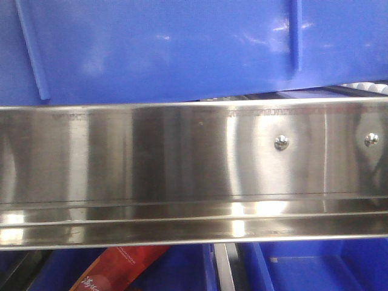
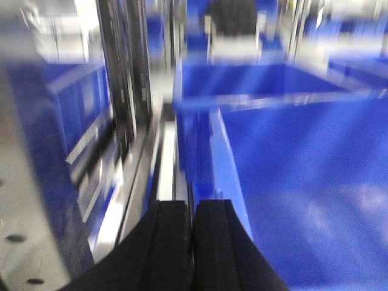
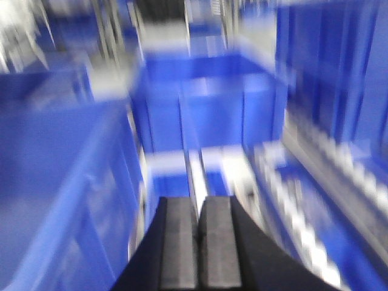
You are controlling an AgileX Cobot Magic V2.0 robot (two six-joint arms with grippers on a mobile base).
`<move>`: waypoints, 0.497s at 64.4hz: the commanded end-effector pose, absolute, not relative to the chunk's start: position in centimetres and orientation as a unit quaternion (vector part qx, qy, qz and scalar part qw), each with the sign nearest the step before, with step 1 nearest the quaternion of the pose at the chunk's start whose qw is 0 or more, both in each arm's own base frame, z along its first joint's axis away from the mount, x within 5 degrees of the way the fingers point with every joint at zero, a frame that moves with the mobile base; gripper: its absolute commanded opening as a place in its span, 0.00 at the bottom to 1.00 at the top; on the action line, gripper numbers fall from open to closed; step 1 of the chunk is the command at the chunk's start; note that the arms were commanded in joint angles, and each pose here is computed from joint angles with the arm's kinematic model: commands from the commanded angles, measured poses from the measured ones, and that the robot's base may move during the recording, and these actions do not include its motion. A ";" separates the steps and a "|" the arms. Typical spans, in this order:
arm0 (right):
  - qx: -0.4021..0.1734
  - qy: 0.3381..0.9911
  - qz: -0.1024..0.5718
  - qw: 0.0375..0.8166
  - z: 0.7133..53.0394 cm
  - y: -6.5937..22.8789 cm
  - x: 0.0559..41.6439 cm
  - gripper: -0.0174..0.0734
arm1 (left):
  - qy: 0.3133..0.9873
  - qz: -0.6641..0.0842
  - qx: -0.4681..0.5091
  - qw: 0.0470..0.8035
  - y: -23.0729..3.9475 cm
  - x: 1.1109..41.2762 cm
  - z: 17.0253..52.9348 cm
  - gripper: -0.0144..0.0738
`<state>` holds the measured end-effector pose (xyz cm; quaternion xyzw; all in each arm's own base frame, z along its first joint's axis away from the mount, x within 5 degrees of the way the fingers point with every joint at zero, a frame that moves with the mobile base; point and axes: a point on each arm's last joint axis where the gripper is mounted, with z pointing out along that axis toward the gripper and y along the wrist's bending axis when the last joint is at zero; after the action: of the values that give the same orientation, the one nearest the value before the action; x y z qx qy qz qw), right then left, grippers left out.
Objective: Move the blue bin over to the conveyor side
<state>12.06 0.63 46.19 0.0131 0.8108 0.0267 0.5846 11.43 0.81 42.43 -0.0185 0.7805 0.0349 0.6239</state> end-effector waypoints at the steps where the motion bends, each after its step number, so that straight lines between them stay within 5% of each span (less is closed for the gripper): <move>1: 0.016 0.846 0.022 0.532 46.5 0.8 14.4 0.09 | 0.807 0.027 -0.020 0.589 0.8 13.7 43.2 0.17; 25: 0.023 0.885 0.096 0.455 45.5 2.8 21.7 0.09 | 0.823 -0.023 -0.036 0.567 0.5 20.3 43.6 0.17; 32: -0.037 0.889 0.067 0.452 45.5 3.0 22.8 0.09 | 0.834 -0.027 -0.037 0.549 0.4 21.6 43.8 0.17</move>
<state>22.15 3.00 44.89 0.0009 0.8946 0.0840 0.4390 20.91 0.61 43.22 -0.0370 0.8353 -0.0185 0.5482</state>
